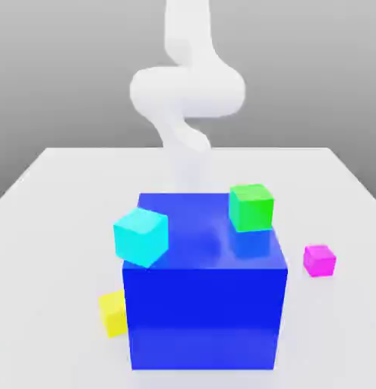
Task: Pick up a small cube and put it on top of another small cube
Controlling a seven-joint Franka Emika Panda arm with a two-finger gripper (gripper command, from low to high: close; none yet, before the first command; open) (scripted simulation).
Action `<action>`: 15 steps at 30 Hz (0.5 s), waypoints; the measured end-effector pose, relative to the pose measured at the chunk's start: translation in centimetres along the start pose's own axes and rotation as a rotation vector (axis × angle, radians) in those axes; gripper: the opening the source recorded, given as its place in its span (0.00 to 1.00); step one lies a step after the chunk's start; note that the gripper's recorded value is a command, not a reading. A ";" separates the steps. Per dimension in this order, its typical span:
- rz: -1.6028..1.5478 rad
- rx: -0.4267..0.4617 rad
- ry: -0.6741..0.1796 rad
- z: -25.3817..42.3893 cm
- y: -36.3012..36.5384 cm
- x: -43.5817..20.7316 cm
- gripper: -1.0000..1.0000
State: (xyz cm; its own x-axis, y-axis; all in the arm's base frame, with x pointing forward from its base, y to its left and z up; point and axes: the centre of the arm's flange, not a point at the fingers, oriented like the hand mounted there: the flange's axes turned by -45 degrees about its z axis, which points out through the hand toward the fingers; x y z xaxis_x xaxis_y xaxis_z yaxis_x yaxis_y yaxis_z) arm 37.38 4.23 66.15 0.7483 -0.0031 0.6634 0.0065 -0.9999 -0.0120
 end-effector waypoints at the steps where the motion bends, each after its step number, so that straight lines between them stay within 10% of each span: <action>1: -0.005 0.005 -0.036 2.5 -1.9 -0.9 0.50; 15: -0.094 0.043 -0.543 24.0 -21.7 -30.1 0.50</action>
State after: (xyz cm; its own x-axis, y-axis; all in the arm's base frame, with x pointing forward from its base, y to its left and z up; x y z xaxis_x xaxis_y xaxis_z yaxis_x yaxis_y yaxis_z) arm 30.62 26.29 28.48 0.9776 0.1047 0.1824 0.1082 -0.9941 -0.0093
